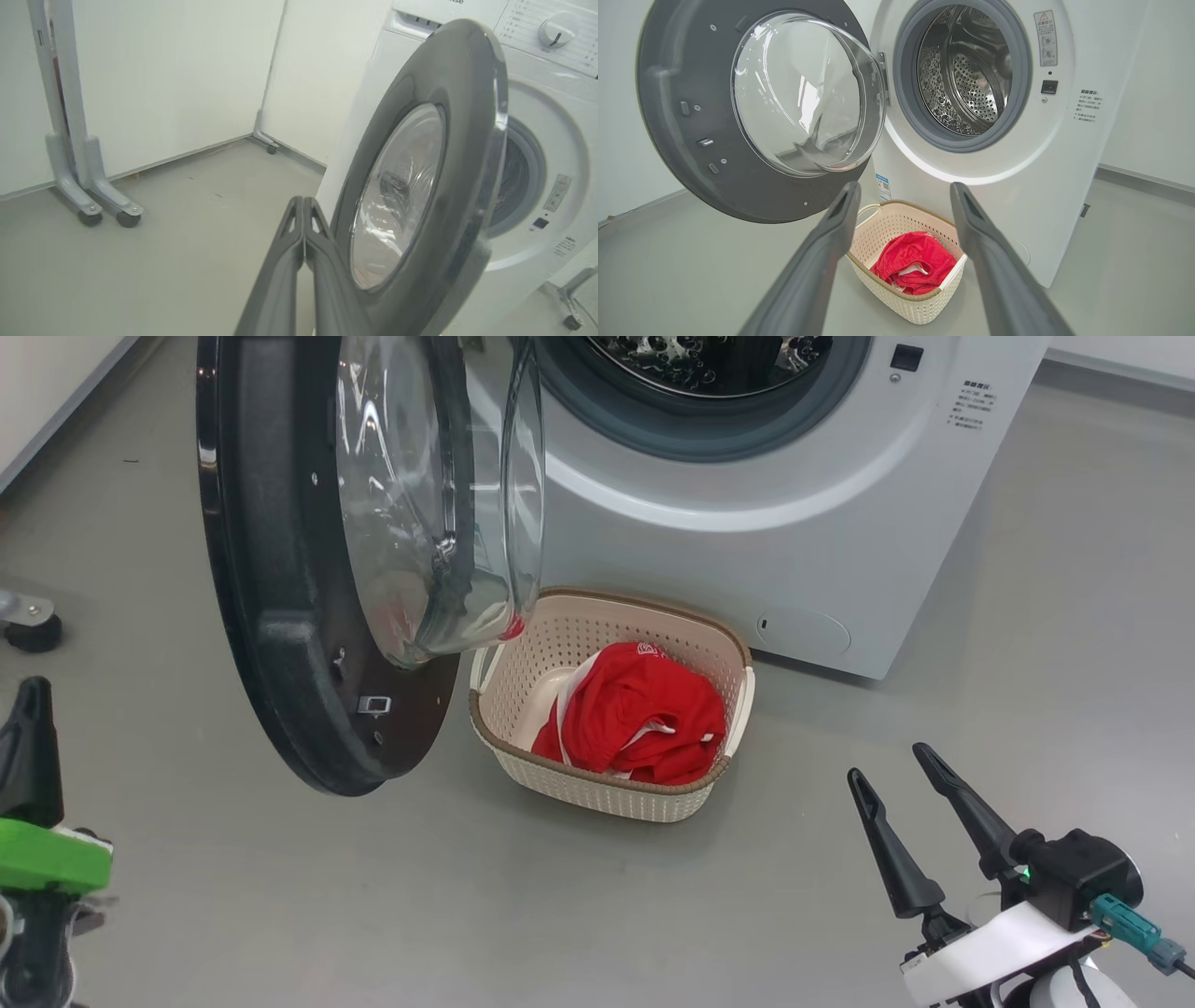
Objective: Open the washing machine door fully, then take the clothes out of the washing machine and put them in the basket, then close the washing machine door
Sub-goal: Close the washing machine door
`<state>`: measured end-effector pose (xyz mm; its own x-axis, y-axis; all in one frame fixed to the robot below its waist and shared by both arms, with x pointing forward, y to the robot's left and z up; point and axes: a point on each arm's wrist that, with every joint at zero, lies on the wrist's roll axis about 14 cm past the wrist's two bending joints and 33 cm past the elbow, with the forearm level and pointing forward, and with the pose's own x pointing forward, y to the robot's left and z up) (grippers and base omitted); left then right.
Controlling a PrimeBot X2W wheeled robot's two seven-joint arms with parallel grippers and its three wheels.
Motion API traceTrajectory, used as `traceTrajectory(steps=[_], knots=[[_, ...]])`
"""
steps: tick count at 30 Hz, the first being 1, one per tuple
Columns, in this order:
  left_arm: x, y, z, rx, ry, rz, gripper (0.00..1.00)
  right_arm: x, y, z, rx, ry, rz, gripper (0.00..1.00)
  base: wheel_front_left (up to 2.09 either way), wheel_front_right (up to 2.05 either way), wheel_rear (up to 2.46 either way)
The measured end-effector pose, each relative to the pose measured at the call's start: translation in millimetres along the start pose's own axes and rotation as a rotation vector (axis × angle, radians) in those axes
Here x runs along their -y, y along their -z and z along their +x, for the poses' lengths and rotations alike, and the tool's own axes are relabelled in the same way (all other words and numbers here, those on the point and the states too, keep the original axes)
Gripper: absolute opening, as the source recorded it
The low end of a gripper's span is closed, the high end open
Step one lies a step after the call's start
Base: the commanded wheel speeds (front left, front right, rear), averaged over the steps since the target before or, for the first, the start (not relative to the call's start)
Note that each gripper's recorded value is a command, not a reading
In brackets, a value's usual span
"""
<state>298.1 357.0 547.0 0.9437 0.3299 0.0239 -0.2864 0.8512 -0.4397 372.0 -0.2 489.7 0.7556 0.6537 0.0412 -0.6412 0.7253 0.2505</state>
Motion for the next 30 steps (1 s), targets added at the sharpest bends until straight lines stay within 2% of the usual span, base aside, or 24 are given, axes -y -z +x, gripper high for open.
traceTrajectory(steps=[5,12,13,14,15,25,30], knots=[[0.2,-1.4,17.6,0.003,-0.044,-0.337,0.0,2.9,2.1,-1.8,-0.005,0.005,0.005,1.0,0.0,0.0,0.0],[-8.7,-3.6,34.9,-0.032,-0.114,-0.598,0.0,9.5,2.7,-4.8,-0.007,0.023,0.002,1.0,0.0,0.0,0.0],[-8.8,-2.2,36.8,-0.033,-0.126,-0.662,0.0,9.9,2.6,-5.1,-0.007,0.024,0.001,1.0,0.0,0.0,0.0],[-9.5,2.1,40.1,-0.045,-0.151,-0.785,0.0,10.5,2.3,-5.5,-0.007,0.026,0.001,1.0,0.0,0.0,0.0],[-9.1,3.1,41.2,-0.052,-0.155,-0.826,0.0,10.8,2.1,-5.8,-0.006,0.027,0.001,1.0,0.0,0.0,0.0],[15.3,4.9,49.5,-0.146,-0.045,-1.006,0.0,10.2,-0.5,-7.1,0.001,0.029,-0.004,1.0,0.0,0.0,0.0],[16.1,11.2,47.3,-0.185,-0.038,-1.034,0.0,8.8,-1.5,-7.2,0.002,0.026,-0.007,1.0,0.0,0.0,0.0]])
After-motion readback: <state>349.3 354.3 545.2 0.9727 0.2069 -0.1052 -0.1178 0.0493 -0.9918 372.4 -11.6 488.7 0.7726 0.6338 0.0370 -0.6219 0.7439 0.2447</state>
